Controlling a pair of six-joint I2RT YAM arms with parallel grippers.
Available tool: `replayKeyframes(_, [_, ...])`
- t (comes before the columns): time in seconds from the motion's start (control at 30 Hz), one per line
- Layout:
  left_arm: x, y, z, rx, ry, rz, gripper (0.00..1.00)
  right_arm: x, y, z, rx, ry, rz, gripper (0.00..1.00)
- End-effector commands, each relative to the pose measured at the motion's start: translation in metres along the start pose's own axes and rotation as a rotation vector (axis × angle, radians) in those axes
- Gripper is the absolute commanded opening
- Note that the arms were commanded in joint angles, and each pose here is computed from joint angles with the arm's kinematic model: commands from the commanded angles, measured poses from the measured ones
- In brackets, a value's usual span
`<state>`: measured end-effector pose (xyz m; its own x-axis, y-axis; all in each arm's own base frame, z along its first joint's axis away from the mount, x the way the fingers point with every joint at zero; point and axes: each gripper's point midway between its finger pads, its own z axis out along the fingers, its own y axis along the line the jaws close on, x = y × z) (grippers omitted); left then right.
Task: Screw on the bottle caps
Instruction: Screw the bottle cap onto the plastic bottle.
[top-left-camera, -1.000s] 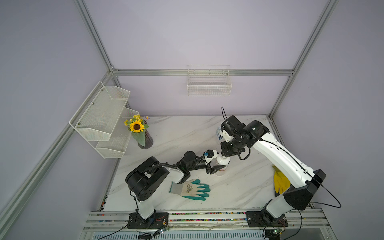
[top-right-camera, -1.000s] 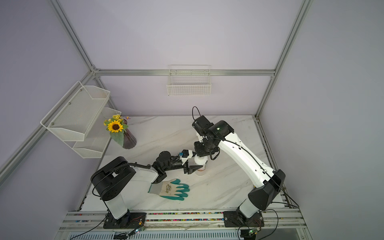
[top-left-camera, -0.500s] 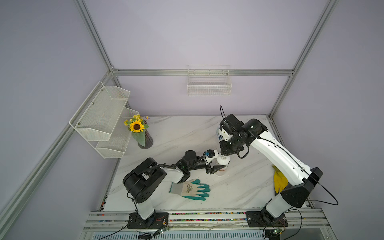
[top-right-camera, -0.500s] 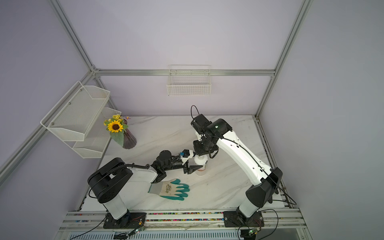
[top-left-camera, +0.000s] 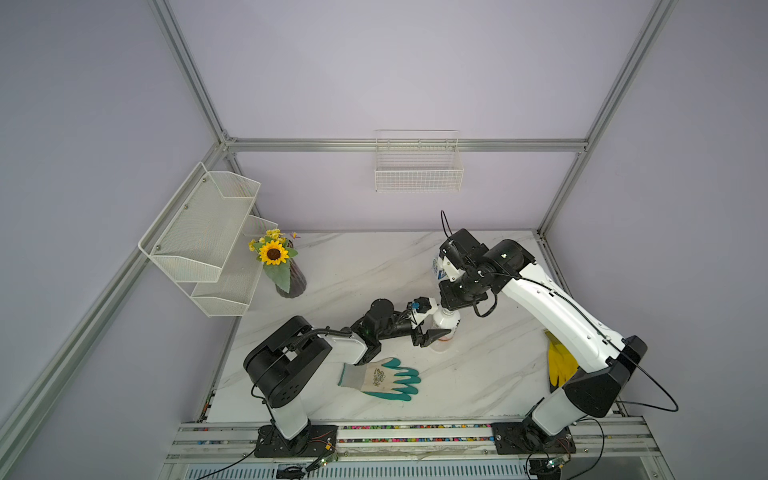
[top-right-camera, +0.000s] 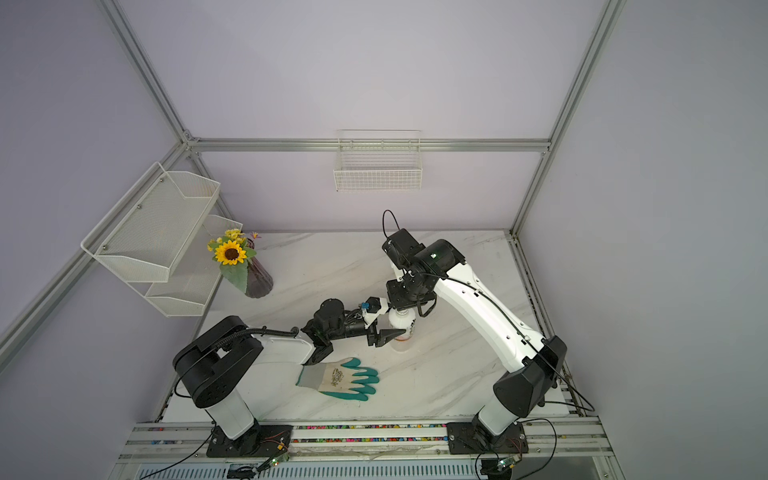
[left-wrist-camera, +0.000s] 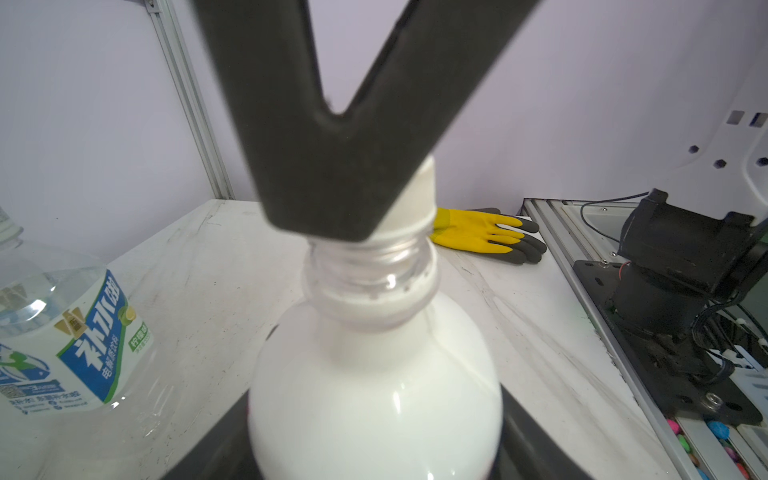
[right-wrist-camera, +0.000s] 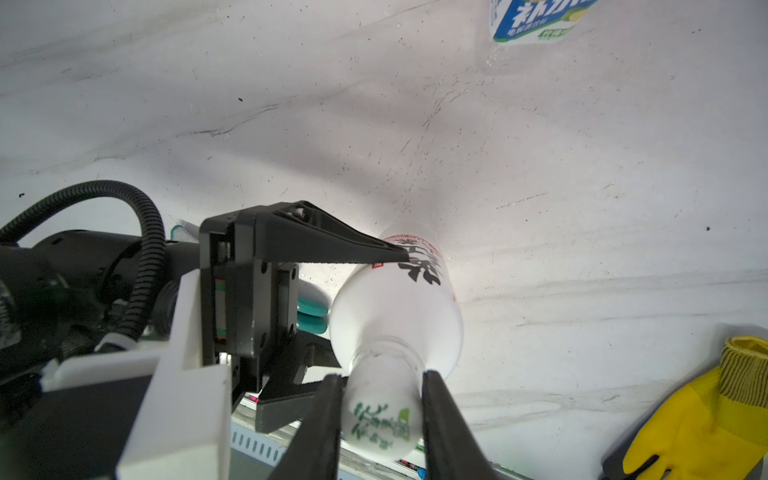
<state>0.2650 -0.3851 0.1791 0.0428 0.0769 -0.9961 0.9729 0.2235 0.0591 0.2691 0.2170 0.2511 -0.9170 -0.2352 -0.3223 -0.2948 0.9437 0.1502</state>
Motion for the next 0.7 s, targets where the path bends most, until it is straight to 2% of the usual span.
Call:
replayKeyframes(0.0, [-0.010, -0.006, 0.006, 0.013, -0.002, 0.015, 0.72, 0.005, 0.010, 0.015, -0.040, 0.029, -0.005, 0.32])
replayKeyframes(0.3, [-0.011, -0.002, 0.010, 0.004, 0.020, -0.025, 0.72, 0.010, 0.004, 0.021, -0.015, 0.029, -0.023, 0.32])
replayKeyframes(0.67, [-0.010, -0.009, 0.011, 0.009, 0.024, 0.019, 0.72, 0.010, 0.000, 0.025, 0.013, 0.048, -0.004, 0.33])
